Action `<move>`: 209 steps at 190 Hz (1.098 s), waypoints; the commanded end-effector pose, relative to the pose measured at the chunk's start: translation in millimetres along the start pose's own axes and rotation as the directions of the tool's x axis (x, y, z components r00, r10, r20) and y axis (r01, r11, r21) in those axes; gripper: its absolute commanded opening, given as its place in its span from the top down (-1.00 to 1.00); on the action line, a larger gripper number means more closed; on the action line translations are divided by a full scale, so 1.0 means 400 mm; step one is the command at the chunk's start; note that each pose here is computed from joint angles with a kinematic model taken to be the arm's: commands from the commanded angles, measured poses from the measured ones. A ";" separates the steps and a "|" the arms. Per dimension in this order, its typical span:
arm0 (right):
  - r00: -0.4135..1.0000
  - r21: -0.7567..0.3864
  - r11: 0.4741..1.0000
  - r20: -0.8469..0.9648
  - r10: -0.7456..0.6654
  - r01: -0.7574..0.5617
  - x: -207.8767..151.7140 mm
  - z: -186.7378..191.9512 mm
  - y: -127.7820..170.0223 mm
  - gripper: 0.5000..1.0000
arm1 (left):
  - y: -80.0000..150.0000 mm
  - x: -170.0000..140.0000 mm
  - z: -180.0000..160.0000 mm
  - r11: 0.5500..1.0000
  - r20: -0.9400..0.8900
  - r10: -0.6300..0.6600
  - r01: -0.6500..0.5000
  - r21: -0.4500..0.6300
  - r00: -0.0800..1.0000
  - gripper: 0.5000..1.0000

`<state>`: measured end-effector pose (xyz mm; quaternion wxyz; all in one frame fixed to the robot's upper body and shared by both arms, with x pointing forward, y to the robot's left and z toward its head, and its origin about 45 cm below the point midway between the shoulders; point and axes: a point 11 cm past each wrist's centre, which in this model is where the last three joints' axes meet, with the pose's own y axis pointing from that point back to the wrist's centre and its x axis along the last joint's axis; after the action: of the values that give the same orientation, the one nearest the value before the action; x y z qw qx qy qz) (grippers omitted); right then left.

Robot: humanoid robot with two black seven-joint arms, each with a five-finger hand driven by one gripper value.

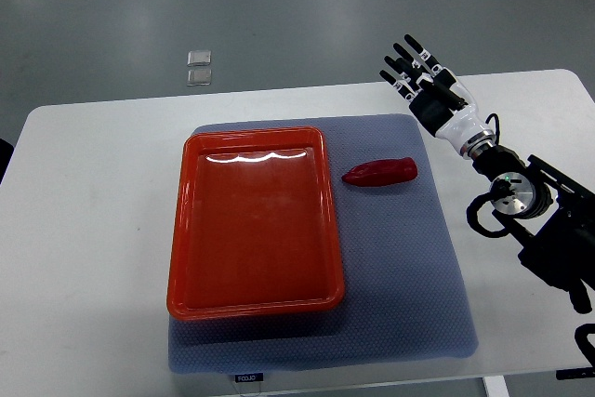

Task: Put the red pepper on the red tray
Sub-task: 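Reach the right hand down toward the red pepper beside the tray, then close the right hand's fingers around the red pepper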

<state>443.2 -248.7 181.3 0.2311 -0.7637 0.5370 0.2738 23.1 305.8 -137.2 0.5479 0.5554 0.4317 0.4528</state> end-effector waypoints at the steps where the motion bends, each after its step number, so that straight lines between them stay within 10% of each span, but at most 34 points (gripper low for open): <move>1: 1.000 0.000 1.000 0.000 0.000 0.000 0.000 0.000 0.000 -0.66 | 0.000 -0.001 0.000 1.000 0.001 -0.002 0.002 0.000 1.000 -1.00; 99: 0.917 -0.155 0.983 -0.368 -0.153 0.102 -0.044 -0.071 -0.038 -0.66 | 0.000 -0.005 0.001 1.000 0.003 -0.006 0.006 -0.002 1.000 -1.00; 172: 0.126 -0.721 0.691 -0.683 -0.720 0.044 -0.152 -0.038 0.010 -0.66 | 0.000 -0.007 0.001 1.000 0.003 -0.009 0.009 -0.002 1.000 -1.00; 209: -0.038 -0.694 0.720 -0.719 -0.694 -0.015 -0.150 -0.020 -0.008 -0.65 | 0.000 -0.008 0.001 1.000 0.003 -0.011 0.011 -0.002 1.000 -1.00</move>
<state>427.4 -214.0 229.3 -0.3275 -0.8940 0.2187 -0.2140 22.9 302.6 -137.3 0.5516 0.5534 0.4330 0.4495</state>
